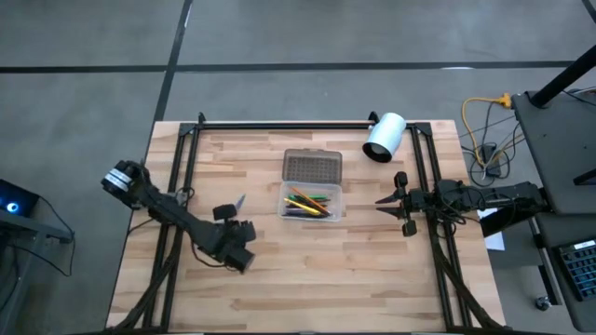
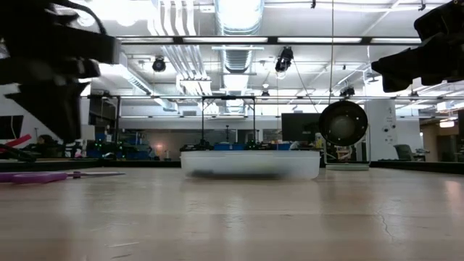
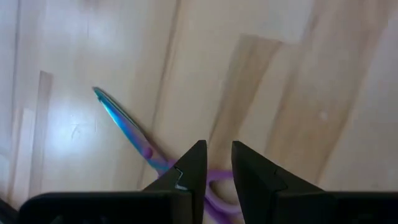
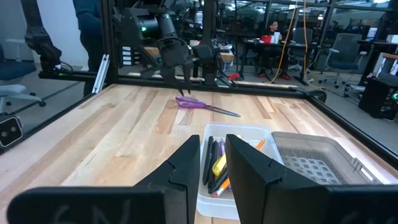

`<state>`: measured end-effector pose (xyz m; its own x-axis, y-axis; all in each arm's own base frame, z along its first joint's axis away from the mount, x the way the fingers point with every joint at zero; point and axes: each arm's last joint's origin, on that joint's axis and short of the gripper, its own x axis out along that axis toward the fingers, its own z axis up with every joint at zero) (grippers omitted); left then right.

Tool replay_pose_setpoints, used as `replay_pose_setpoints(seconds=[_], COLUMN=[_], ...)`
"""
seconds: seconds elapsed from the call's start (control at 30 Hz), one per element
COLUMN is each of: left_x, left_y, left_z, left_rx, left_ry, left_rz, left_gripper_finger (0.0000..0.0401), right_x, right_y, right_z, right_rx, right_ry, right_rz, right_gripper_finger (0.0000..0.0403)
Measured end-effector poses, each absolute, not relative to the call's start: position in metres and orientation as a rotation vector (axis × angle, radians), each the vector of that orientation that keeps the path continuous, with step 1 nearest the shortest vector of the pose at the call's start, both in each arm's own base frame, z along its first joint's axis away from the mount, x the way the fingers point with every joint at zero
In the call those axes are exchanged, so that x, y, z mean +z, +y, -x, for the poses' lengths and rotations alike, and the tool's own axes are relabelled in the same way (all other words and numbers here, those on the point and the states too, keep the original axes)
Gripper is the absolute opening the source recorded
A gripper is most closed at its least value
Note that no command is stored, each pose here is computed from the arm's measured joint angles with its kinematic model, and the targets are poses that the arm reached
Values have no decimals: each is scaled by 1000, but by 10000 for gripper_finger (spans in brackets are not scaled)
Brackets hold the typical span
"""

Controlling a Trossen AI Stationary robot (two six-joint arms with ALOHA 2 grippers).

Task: Pick & place school supplies into a supply box
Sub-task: Put the purple scissors into the white and black supply box

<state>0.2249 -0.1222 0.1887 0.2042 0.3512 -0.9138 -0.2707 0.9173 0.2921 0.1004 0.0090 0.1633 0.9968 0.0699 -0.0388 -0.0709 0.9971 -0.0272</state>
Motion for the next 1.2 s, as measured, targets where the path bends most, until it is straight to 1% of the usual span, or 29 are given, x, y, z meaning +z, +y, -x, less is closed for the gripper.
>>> replay_pose_setpoints(seconds=[0.13, 0.3, 0.47, 0.8, 1.2], left_x=[192, 196, 191, 183, 176], left_y=[-130, -132, -129, -128, -127], left_z=[-209, -199, -192, -188, -185], left_rx=[382, 359, 346, 260, 231], left_ry=[1277, 1249, 1284, 1346, 1368], left_rz=[-91, -70, -56, -38, -38], left_gripper_finger=[60, 60, 60, 60, 60], right_x=[163, 163, 163, 163, 163], right_y=[9, 9, 9, 9, 9], right_z=[-100, -100, -100, -100, -100], right_rx=[71, 71, 71, 70, 71], right_ry=[38, 38, 38, 38, 38], right_rz=[29, 29, 29, 29, 29], right_gripper_finger=[68, 68, 68, 68, 68])
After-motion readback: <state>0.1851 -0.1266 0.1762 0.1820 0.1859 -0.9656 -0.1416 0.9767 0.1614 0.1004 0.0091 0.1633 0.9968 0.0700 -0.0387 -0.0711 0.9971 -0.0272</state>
